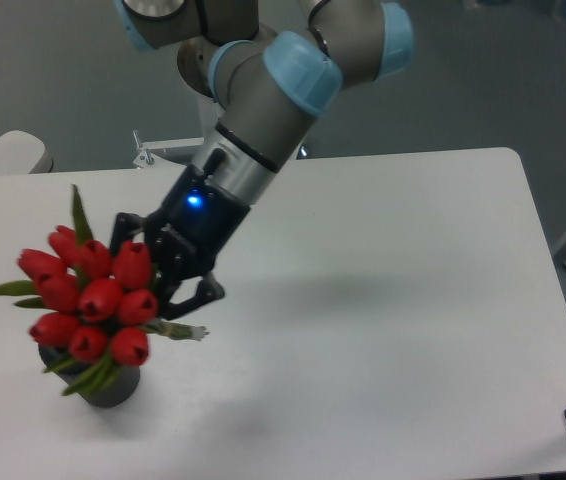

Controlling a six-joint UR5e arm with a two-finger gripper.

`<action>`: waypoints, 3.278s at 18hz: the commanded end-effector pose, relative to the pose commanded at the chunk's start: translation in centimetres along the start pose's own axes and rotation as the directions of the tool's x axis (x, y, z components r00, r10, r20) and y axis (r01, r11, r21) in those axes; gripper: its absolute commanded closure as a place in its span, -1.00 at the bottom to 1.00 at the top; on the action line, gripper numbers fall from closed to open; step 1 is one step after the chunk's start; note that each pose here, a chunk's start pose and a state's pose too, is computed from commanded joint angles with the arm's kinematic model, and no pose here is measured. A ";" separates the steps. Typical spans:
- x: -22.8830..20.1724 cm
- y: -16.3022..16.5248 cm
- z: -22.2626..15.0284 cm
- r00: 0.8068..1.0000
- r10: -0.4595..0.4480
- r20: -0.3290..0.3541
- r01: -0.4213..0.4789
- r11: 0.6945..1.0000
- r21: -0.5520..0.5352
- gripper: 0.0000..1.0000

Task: Insert the flowers into the vase
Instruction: 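Carry the red tulip bouquet with the gripper over the grey vase, then align the tulip stems with the vase opening, then lower the bouquet so the stems slide into the vase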

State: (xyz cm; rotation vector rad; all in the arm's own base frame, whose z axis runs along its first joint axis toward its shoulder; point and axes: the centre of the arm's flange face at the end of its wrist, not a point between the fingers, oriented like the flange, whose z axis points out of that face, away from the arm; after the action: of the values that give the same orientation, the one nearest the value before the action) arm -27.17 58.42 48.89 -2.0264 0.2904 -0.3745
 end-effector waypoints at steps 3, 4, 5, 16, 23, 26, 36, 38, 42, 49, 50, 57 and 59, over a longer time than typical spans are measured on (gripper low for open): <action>0.3 -0.4 -0.2 0.999 0.001 -0.045 0.001 0.999 0.044 0.32; 0.5 -0.6 -0.2 0.998 0.003 -0.060 0.000 0.998 0.057 0.32; 0.8 -0.9 -0.2 0.997 0.005 -0.082 0.001 0.997 0.075 0.33; 2.7 -1.7 3.0 0.971 0.098 -0.219 -0.062 0.984 0.166 0.33; 3.2 -0.3 3.5 0.961 0.078 -0.264 -0.030 0.983 0.183 0.32; 3.1 -0.1 3.6 0.961 0.087 -0.262 -0.038 0.982 0.186 0.32; 2.6 1.4 4.8 0.953 0.128 -0.273 -0.074 0.977 0.200 0.33; 2.8 2.5 5.0 0.951 0.140 -0.274 -0.086 0.976 0.199 0.32; 2.9 3.2 5.3 0.950 0.146 -0.277 -0.092 0.976 0.197 0.32; 2.4 5.2 6.5 0.948 0.134 -0.288 -0.082 0.979 0.186 0.32; 2.3 5.4 6.6 0.948 0.136 -0.289 -0.084 0.979 0.186 0.32; 0.6 7.9 8.2 0.948 0.096 -0.303 -0.047 0.985 0.165 0.32; 0.3 8.7 8.7 0.947 0.094 -0.306 -0.045 0.986 0.162 0.32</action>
State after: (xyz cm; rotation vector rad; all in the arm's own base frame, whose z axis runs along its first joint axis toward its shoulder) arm -23.91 61.39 37.39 -1.7968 0.5123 -0.6567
